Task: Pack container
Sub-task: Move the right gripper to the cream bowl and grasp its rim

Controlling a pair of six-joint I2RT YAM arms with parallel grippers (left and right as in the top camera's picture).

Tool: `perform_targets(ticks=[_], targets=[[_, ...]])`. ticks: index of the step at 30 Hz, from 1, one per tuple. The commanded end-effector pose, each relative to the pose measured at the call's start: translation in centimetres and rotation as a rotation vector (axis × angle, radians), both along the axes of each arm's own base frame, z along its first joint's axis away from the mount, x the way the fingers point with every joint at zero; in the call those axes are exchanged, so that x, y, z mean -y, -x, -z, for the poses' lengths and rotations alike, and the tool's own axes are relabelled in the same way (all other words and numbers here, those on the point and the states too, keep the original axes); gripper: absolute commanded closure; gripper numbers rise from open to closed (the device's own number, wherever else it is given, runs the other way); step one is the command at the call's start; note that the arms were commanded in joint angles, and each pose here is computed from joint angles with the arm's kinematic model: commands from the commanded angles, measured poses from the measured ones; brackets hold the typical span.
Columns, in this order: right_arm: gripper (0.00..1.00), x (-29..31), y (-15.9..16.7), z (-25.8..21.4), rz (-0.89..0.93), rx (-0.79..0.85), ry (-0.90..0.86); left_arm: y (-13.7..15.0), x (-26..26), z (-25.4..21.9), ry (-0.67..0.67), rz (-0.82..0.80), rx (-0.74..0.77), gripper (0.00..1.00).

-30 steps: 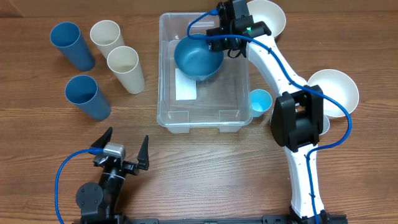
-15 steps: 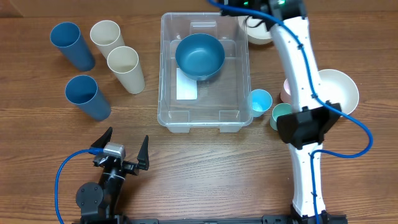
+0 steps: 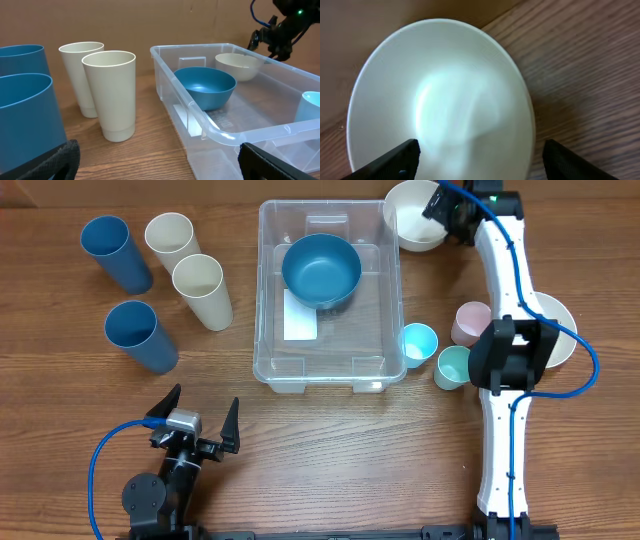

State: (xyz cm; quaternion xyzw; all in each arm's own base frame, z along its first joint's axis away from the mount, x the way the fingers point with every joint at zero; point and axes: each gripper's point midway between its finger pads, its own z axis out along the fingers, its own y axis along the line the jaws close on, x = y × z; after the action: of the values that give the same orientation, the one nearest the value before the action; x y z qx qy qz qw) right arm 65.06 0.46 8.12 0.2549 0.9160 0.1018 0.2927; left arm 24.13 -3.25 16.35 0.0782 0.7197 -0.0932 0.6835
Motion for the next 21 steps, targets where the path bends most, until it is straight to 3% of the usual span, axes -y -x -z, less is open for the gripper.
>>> perform_targets(ticks=[1, 3, 8, 10, 12, 15, 17, 21], targets=[[0.21, 0.3, -0.2, 1.4, 0.043, -0.008, -0.025, 0.0, -0.2, 0.0, 0.013, -0.009, 0.0, 0.0], [0.25, 0.2, 0.0, 3.1, 0.04, -0.037, -0.028, 0.0, -0.2, 0.0, 0.013, -0.009, 0.0, 0.0], [0.59, 0.2, 0.1, 3.5, 0.04, -0.048, -0.029, 0.0, -0.2, 0.0, 0.013, -0.009, 0.0, 0.0], [0.61, 0.3, 0.3, 3.7, 0.042, -0.06, -0.026, 0.0, -0.2, 0.0, 0.013, -0.009, 0.0, 0.0], [0.69, 0.3, 0.4, 3.7, 0.043, -0.063, -0.026, 0.0, -0.2, 0.0, 0.012, -0.009, 0.0, 0.0], [0.91, 1.1, 0.9, 4.1, 0.059, -0.088, -0.018, 0.0, -0.2, 0.0, 0.013, -0.009, 0.0, 0.0], [0.96, 1.8, 1.3, 4.3, 0.07, -0.106, -0.017, 0.0, -0.2, 0.0, 0.013, -0.009, 0.0, 0.0], [0.96, 3.4, 2.3, 4.8, 0.096, -0.146, -0.019, 0.0, -0.2, 0.0, 0.013, -0.009, 0.0, 0.0]])
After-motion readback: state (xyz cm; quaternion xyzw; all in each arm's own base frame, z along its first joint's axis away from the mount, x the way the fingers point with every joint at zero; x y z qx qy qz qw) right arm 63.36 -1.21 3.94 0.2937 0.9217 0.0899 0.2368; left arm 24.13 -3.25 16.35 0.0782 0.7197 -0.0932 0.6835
